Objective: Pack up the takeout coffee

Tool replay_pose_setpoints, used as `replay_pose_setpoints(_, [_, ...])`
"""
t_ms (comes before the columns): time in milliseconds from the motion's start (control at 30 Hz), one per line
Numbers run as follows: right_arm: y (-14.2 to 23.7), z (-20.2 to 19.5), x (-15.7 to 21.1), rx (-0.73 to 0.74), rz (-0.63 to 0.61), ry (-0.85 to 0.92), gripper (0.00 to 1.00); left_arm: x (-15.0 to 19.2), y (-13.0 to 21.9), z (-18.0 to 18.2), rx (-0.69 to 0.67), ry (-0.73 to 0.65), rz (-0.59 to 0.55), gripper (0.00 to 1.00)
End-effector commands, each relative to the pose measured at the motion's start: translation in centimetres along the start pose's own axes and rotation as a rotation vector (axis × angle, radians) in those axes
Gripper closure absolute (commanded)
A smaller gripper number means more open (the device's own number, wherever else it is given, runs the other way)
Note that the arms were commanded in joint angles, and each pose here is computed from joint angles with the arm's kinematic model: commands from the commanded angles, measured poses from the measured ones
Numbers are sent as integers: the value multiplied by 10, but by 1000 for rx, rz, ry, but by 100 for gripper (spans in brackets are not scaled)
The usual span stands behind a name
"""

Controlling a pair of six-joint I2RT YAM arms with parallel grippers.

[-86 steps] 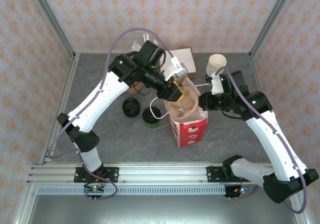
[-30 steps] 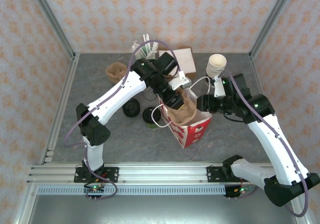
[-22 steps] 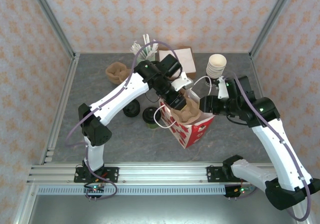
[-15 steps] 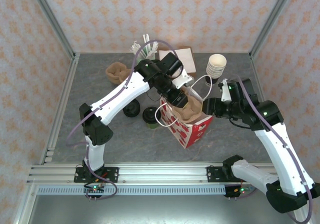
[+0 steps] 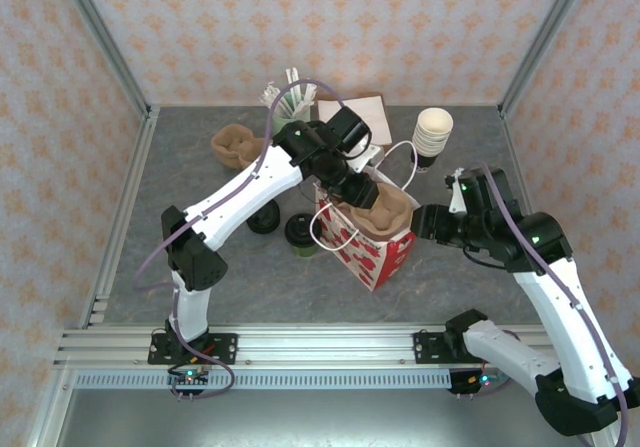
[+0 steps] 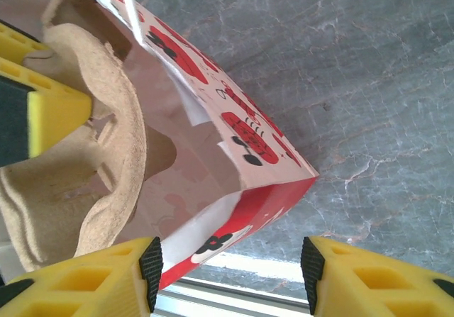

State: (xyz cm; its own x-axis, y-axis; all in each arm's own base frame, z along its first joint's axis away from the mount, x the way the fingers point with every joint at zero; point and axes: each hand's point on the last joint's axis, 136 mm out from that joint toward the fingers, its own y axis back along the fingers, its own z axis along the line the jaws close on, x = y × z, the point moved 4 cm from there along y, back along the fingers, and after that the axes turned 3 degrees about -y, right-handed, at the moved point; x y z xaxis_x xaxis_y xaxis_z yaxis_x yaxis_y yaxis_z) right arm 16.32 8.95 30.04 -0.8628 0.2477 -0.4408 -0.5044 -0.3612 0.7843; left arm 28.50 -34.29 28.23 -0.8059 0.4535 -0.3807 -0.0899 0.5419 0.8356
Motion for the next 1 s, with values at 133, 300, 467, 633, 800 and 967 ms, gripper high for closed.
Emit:
replay_pose_setpoints(133, [-7, -5, 3, 0, -17, -90, 45, -1, 4, -7, -102, 20, -45, 63])
replay_pose_setpoints(300, [-3, -4, 2, -14, -40, -100, 45, 1, 1, -7, -143, 18, -43, 63])
replay_pose_setpoints(467, [1, -5, 0, -6, -58, -100, 45, 2, 0, -5, -218, 5, -31, 63])
replay_pose_setpoints(633, [4, -5, -3, 0, -83, -99, 45, 2, -4, -7, -260, -10, -25, 63])
replay_pose_setpoints(800, [12, -4, -12, -1, -147, -89, 45, 4, -10, -9, -266, -10, -5, 63])
replay_pose_setpoints(967, [11, 0, -21, -16, -183, -60, 45, 4, -7, -6, -291, -15, -9, 63])
